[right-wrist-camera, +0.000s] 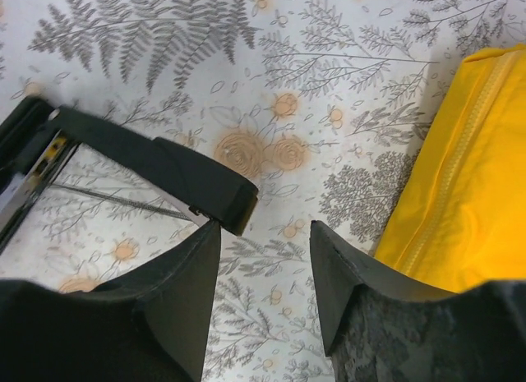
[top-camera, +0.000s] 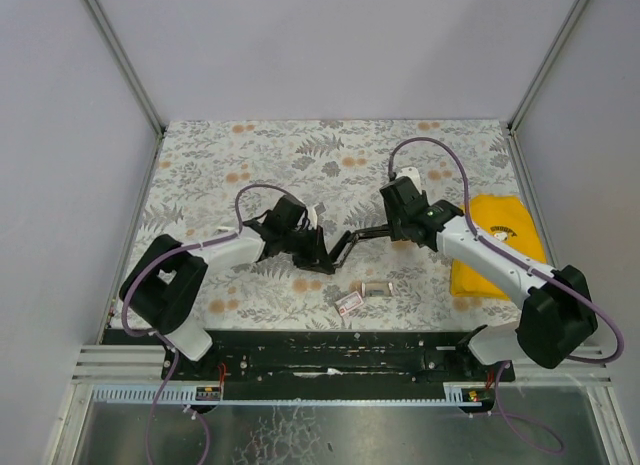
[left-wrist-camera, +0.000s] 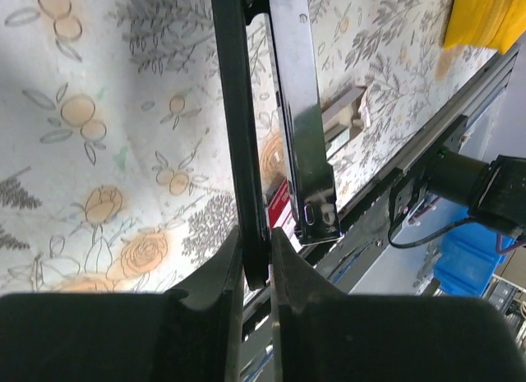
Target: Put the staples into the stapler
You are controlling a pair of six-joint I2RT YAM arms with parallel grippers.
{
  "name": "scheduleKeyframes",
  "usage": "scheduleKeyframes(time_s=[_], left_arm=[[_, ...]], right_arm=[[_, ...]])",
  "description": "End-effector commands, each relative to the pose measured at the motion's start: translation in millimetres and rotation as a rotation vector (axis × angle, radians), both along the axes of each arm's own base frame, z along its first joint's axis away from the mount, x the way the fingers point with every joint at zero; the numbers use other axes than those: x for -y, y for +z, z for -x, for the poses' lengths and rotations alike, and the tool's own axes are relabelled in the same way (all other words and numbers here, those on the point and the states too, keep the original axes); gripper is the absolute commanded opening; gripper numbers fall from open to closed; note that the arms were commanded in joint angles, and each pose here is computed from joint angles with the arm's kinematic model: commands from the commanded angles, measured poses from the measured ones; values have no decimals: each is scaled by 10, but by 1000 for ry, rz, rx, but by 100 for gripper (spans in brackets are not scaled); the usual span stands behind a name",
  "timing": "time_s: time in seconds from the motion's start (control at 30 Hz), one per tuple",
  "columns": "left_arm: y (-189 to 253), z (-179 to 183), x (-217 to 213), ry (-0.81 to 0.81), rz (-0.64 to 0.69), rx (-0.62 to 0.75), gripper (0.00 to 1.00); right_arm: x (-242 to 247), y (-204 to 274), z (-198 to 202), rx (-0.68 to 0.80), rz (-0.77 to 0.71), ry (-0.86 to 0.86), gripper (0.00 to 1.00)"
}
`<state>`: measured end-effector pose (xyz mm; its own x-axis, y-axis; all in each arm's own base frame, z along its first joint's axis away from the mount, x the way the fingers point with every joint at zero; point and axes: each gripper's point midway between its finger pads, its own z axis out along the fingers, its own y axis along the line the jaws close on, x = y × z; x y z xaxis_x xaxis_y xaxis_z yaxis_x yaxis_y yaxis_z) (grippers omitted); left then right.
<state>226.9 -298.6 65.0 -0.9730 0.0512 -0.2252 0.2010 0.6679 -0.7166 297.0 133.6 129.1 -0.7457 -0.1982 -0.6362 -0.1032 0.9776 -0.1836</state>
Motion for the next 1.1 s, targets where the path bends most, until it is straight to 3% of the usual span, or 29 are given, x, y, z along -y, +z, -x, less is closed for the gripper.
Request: scheduleKeyframes(time_s=[0.0, 0.53, 0.73, 0.9, 1.07], left_arm=[[79, 451, -92, -120, 36, -108, 0], [305, 713, -181, -196, 113, -102, 0], [474, 704, -95, -168, 232, -112, 0], [609, 543, -48, -55, 304, -107, 0], [841, 388, 12, 59, 415, -68, 0]], right_arm=[[4, -165, -188, -3, -20, -8, 55], [-149, -739, -637, -119, -82, 20, 56], [-241, -817, -686, -157, -171, 41, 56], [-234, -567, -723, -162, -329, 14, 57], [-307, -14, -674, -138, -521, 57, 67]])
